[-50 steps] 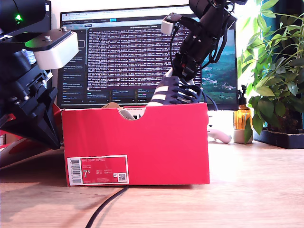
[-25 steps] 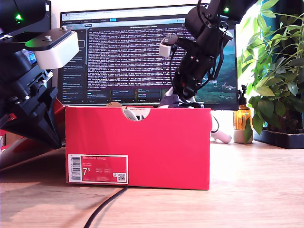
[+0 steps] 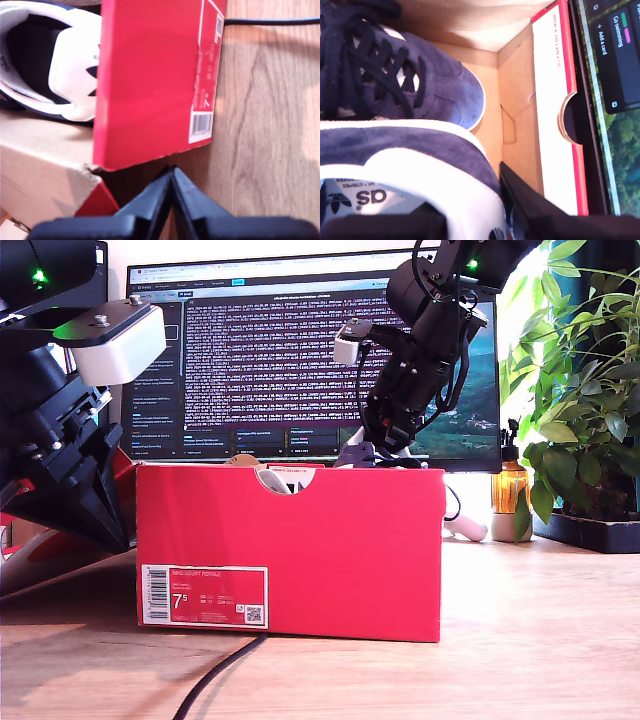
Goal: Pack the blue shoes by picking the first shoe and placing it inside the red shoebox, left side, then picking and rotating the second shoe and placing it in the shoebox
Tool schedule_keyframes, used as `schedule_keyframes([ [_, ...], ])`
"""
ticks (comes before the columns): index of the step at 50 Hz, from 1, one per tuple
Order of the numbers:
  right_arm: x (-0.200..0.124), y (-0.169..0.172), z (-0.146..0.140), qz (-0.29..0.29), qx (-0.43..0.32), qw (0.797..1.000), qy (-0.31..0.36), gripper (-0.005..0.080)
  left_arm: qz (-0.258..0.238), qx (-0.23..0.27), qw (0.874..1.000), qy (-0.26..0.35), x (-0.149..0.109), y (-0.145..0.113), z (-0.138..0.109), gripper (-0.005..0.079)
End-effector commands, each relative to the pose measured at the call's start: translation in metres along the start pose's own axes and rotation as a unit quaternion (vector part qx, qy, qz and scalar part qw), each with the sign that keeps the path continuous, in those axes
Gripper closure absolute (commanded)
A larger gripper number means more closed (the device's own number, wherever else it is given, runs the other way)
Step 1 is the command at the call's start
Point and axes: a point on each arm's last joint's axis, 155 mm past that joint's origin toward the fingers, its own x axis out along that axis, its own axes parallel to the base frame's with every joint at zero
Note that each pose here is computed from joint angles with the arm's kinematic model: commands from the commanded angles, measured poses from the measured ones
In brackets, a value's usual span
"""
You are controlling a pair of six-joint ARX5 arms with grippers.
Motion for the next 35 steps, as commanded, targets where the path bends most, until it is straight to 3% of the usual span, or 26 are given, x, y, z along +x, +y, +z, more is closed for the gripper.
schedule_keyframes([
  [1, 0.017, 0.024, 0.005, 0.031, -0.006, 1.0, 0.004, 0.059, -0.001, 0.002, 1.0, 0.0, 0.003, 0.001, 0.001, 0.0761],
  [15, 0.017, 0.014, -0.011, 0.0, -0.026, 0.998, 0.059, 0.0546, -0.001, 0.002, 1.0, -0.001, 0.003, 0.001, 0.001, 0.0761],
  [22, 0.016, 0.012, -0.013, -0.008, -0.029, 0.997, 0.071, 0.0475, -0.001, 0.002, 1.0, 0.0, 0.003, 0.001, 0.001, 0.0761],
  [35, 0.016, -0.001, -0.009, -0.051, -0.041, 0.993, 0.094, 0.0468, -0.001, 0.002, 1.0, 0.0, 0.003, 0.001, 0.001, 0.0761],
])
